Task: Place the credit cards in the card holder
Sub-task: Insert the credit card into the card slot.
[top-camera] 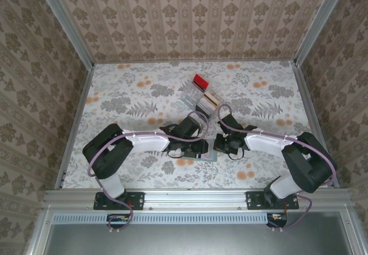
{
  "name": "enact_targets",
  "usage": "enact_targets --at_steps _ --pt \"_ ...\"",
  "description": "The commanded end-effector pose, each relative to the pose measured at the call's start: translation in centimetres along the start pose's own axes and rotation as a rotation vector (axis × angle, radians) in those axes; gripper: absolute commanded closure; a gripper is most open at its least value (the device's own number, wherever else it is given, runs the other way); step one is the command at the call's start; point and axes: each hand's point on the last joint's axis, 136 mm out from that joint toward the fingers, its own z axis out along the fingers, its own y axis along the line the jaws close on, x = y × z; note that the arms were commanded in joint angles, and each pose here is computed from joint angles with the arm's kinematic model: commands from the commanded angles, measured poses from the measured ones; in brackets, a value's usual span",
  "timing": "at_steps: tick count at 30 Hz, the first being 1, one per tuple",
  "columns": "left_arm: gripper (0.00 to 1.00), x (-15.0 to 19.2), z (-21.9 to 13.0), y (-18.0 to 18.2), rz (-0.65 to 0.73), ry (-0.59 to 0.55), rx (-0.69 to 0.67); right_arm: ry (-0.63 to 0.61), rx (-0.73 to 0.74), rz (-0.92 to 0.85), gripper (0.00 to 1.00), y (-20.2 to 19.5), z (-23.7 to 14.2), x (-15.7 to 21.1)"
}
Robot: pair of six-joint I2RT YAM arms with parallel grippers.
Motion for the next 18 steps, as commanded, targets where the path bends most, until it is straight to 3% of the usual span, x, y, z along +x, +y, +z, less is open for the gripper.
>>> enact_targets --at_steps 1,8,18 --pt "0.6 0.2 -0.4 0.1 0.019 -0.001 -0.029 0.067 0.072 0.033 0.85 -2.5 1.4 2.2" --pt "0.51 -0.9 -2.6 -0.4 0.055 -0.078 -0.043 0.063 0.08 0.031 0.85 -2.6 1.4 2.1" --pt "0.5 -0.5 -1.2 0.5 0.044 -0.029 -0.073 0.064 0.082 0.031 0.85 -2.7 1.5 2.1"
